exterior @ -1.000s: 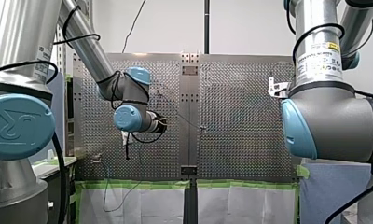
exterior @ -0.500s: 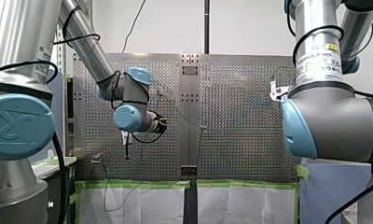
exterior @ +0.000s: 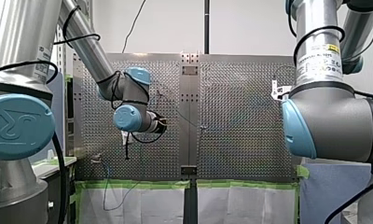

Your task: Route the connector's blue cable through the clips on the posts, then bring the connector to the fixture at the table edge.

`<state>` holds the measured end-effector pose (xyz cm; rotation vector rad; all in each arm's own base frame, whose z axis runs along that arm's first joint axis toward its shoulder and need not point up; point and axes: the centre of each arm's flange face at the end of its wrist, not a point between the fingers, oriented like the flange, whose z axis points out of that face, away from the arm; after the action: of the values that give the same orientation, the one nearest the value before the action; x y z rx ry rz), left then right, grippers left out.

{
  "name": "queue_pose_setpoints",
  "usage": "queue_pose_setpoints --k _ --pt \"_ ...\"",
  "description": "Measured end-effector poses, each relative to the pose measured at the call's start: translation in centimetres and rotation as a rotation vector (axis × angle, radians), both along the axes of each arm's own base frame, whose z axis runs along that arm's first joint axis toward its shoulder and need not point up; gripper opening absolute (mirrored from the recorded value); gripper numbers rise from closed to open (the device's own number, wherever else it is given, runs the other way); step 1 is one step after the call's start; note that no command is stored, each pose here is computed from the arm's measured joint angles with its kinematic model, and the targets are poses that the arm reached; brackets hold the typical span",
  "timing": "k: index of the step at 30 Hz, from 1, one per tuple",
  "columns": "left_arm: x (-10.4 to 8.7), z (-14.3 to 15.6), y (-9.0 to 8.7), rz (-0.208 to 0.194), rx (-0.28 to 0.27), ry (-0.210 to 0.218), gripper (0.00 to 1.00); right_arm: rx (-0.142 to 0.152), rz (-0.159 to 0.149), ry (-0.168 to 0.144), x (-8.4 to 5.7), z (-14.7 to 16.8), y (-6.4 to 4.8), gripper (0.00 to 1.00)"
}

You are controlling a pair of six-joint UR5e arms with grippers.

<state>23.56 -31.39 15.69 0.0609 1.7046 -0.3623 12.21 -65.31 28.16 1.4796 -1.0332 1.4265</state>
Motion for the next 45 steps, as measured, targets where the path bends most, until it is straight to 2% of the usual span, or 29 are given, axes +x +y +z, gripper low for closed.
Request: queue_pose_setpoints --k 7,16,33,45 --pt "0.0 0.0 0.02 0.002 0.0 0.0 0.98 -0.014 0.011 -0.002 -0.97 0.16 -0.27 0.0" --pt "0.01 0.0 0.01 0.001 0.0 0.0 0.98 -0.036 0.047 -0.016 -0.82 0.36 -0.44 0.0" --pt "-0.09 -0.03 0.0 0.0 0.002 0.002 0.98 -0.029 0.052 -0.019 -0.64 0.02 -0.44 0.0" --pt "-0.09 -0.05 0.01 -0.001 0.001 0.002 0.98 -0.035 0.066 -0.025 -0.43 -0.16 -0.55 0.0"
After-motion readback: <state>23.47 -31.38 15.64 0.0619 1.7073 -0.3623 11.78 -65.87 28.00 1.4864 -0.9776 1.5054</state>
